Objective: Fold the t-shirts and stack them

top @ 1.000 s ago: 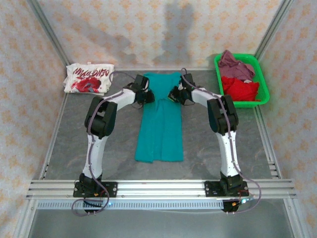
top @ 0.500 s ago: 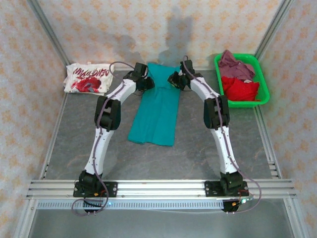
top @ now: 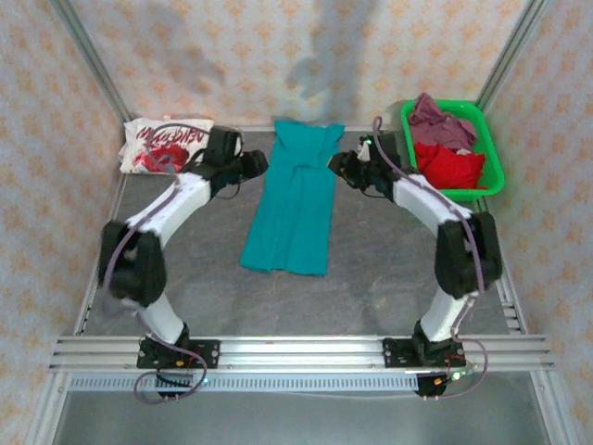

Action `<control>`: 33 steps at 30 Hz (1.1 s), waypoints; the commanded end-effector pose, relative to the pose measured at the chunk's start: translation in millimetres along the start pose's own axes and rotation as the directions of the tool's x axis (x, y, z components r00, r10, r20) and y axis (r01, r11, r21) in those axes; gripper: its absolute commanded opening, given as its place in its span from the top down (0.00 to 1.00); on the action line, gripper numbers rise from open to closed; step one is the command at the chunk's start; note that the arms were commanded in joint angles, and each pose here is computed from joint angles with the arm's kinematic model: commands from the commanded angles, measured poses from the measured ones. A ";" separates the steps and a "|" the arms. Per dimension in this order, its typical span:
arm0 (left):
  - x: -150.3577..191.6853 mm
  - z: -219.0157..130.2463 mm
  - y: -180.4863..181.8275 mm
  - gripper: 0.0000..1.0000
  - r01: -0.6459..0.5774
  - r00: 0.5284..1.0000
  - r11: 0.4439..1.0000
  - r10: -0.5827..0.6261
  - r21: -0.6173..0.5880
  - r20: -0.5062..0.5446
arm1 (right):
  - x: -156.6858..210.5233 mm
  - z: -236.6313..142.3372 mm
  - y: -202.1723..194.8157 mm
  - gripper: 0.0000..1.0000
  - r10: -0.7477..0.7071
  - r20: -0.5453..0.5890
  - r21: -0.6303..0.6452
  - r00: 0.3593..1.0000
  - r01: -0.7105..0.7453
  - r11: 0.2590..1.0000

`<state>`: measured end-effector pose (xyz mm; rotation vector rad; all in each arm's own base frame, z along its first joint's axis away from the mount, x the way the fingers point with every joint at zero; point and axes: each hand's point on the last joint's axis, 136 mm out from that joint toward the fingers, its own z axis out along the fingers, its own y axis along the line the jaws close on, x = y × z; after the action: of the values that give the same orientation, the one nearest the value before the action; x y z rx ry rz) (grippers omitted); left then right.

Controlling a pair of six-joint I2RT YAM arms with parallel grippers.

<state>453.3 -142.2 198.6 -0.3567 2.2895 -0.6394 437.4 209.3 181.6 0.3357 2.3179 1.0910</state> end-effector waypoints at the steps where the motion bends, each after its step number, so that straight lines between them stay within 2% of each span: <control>1: 48.9 -12.4 40.8 0.44 -0.038 0.998 0.997 0.035 -0.066 -0.048 | 40.3 -4.1 -24.9 0.59 -0.004 -0.011 -0.045 1.000 0.003 0.999; 7: 136.1 -41.4 91.6 0.46 -0.043 0.969 0.990 0.007 -0.138 -0.248 | 108.6 -6.3 -49.7 0.59 0.000 -0.134 -0.057 0.991 -0.008 0.998; 12: 173.8 -46.3 108.9 0.50 0.013 0.950 0.989 -0.059 -0.149 -0.306 | 112.7 -1.6 -51.6 0.59 -0.014 -0.125 -0.066 0.992 0.005 0.998; 22: 211.6 -43.1 124.5 0.53 0.025 0.915 0.988 -0.084 -0.153 -0.395 | 104.3 9.0 -47.3 0.59 -0.011 -0.106 -0.094 0.994 0.000 0.996; 33: 219.2 -24.6 113.4 0.55 -0.024 0.897 0.993 -0.031 -0.117 -0.440 | 110.2 18.2 -58.6 0.60 0.003 -0.133 -0.074 0.991 -0.013 0.997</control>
<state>266.4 -120.7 23.6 -0.3643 2.7871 -0.6158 347.9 226.1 75.7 0.2889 2.4329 1.2086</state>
